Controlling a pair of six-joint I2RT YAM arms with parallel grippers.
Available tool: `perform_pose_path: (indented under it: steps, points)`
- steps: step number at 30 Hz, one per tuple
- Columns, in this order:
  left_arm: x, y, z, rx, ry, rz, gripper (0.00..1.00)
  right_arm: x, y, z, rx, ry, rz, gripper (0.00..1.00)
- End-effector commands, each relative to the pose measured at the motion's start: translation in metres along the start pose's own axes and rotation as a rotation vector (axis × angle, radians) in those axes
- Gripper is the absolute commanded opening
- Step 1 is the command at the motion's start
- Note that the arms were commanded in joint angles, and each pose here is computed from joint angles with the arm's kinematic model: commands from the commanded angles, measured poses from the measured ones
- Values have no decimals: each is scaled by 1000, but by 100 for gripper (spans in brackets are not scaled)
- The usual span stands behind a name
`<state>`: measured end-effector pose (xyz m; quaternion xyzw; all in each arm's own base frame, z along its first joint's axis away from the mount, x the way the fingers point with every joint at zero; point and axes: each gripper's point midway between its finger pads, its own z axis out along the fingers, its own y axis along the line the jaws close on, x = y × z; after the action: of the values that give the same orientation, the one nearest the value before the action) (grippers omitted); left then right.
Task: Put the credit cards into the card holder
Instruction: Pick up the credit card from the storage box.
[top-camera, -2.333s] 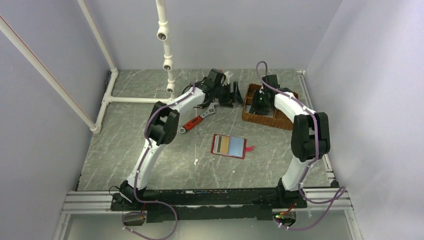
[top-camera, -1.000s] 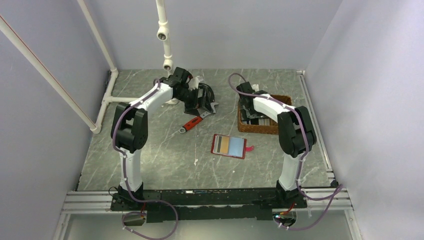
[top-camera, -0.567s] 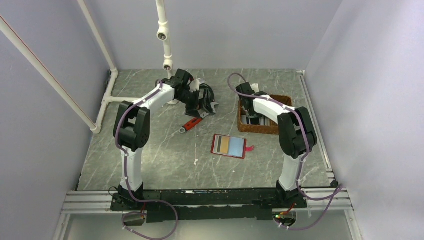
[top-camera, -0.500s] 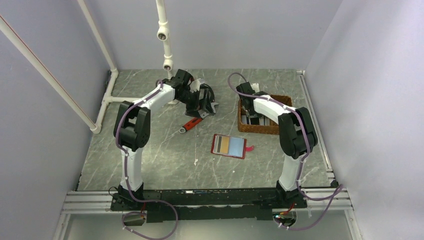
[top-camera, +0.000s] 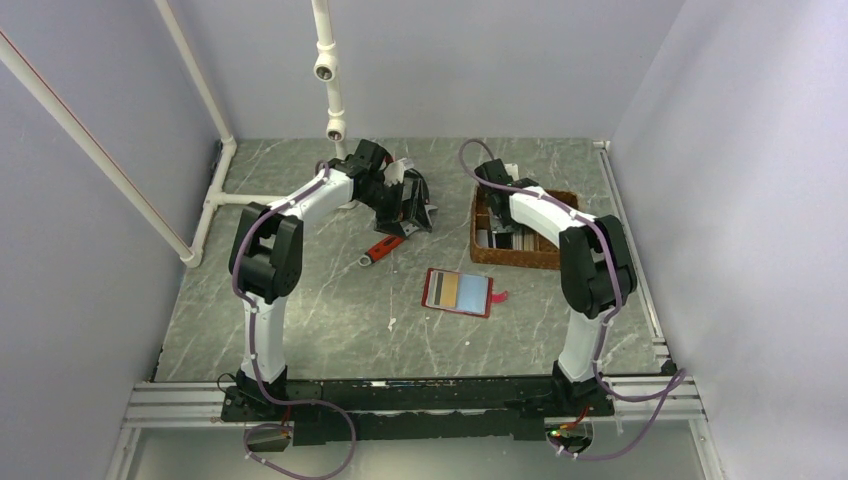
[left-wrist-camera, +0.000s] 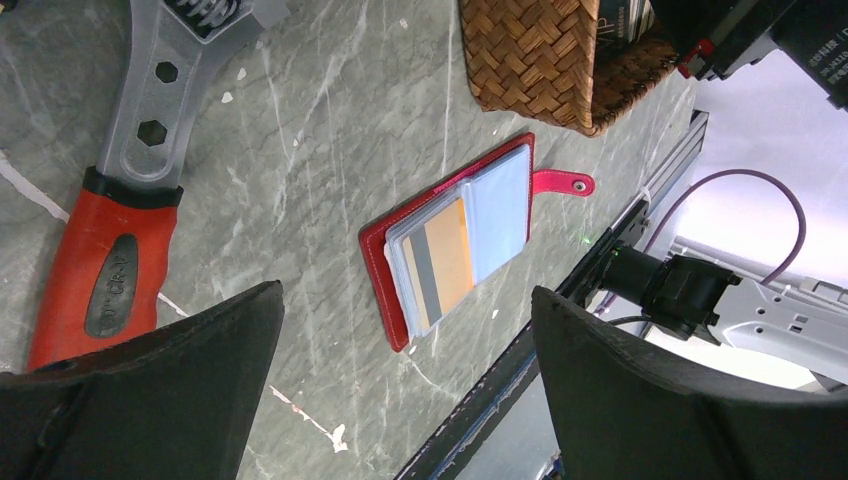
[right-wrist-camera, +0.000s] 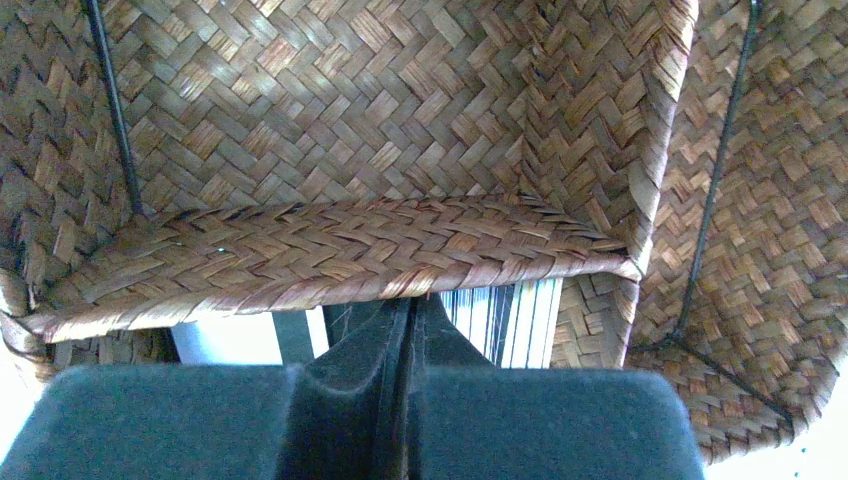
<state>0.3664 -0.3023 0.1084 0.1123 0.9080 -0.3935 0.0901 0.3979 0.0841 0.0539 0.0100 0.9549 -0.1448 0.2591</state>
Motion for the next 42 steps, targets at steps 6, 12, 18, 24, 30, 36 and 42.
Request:
perform_pose_path:
  steps: [6, 12, 18, 24, 30, 36, 42]
  points:
    - [-10, -18, -5, 51, -27, 35, 99, 16, 42, -11, -282, 84, 105, 0]
    - [-9, -25, 10, 143, -5, 22, 99, 7, 47, -19, -439, 80, 218, 0]
    - [-6, -34, 36, 254, 46, -27, 99, 11, 49, -18, -577, 93, 310, 0]
    - [-15, -48, 59, 362, 74, -51, 99, 12, 53, -23, -696, 97, 350, 0]
    - [-14, -52, 80, 396, 102, -84, 94, 17, 55, -26, -797, 103, 366, 12]
    - [-15, -54, 89, 398, 107, -99, 91, 20, 60, -26, -828, 105, 353, 9]
    - [-18, -55, 92, 393, 104, -103, 92, -13, 17, -38, -619, -17, 336, 0]
